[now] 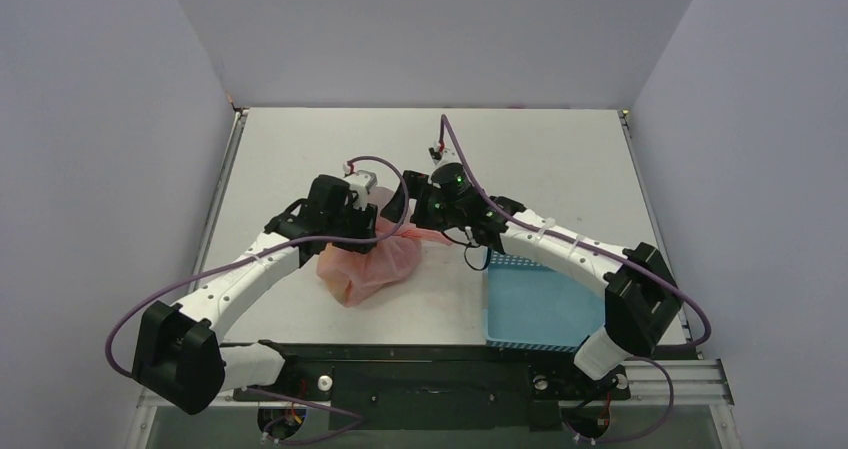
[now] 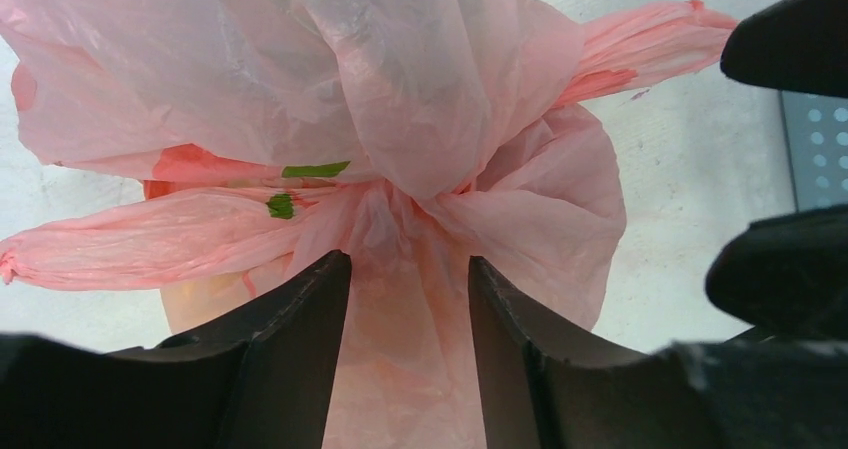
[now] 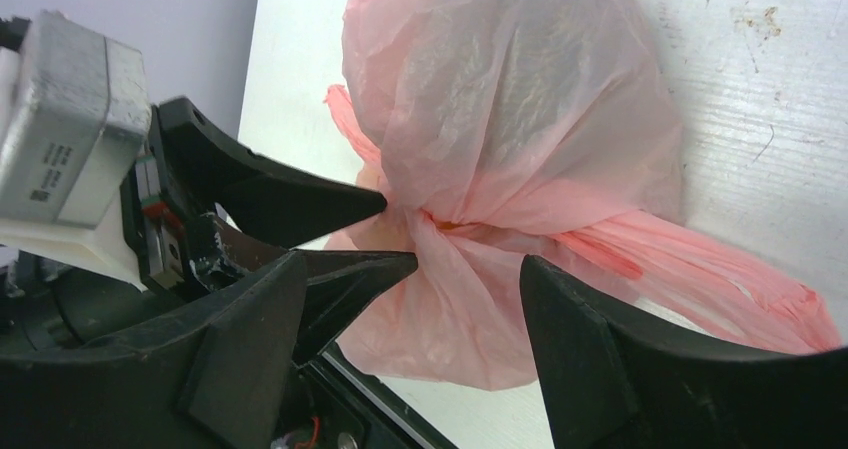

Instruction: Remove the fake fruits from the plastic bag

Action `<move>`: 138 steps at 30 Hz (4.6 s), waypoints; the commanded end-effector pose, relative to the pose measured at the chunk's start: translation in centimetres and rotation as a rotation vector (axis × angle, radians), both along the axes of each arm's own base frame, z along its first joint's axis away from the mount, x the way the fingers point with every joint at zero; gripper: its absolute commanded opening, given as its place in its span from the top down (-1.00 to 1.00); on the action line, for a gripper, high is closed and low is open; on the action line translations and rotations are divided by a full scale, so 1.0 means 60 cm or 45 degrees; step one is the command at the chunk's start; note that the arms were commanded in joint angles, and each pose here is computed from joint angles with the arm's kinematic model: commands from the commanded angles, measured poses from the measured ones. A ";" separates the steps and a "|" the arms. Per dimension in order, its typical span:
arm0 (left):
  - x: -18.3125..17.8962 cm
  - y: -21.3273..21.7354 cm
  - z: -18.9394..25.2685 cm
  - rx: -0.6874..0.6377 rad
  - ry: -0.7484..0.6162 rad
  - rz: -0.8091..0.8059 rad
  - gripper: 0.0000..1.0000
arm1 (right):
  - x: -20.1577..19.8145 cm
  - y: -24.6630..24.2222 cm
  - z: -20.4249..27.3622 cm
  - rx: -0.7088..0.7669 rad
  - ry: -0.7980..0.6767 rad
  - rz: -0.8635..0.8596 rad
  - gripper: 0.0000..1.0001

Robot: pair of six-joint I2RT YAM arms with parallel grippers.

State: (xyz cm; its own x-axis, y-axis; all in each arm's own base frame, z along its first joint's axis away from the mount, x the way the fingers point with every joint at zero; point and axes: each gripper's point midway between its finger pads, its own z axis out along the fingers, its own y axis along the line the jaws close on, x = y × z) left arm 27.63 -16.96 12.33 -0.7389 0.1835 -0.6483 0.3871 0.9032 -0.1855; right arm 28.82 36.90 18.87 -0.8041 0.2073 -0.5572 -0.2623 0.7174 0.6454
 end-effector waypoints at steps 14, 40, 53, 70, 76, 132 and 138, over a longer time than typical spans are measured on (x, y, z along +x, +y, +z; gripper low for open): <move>0.013 0.009 0.021 -0.013 -0.108 -0.050 1.00 | 0.031 0.089 -0.001 0.094 0.046 -0.110 -0.40; 0.003 0.036 0.062 0.240 -0.461 0.080 1.00 | 0.058 0.030 -0.032 0.109 -0.018 -0.244 1.00; 0.005 0.041 0.101 0.172 -0.548 0.091 1.00 | 0.151 -0.063 0.028 0.427 -0.061 -0.344 1.00; 0.012 -0.046 0.175 -0.064 -0.470 -0.077 0.11 | 0.093 -0.064 0.056 0.491 -0.130 -0.188 1.00; 0.049 -0.071 0.151 0.023 -0.442 -0.177 0.06 | 0.085 -0.070 0.066 0.485 -0.132 -0.201 1.00; 0.014 0.002 0.208 0.045 -0.845 -0.022 1.00 | -0.003 -0.125 0.115 0.206 -0.359 -0.263 -0.20; 0.009 -0.004 0.207 0.029 -0.849 -0.049 1.00 | -0.017 -0.053 0.126 0.497 -0.276 -0.238 -0.28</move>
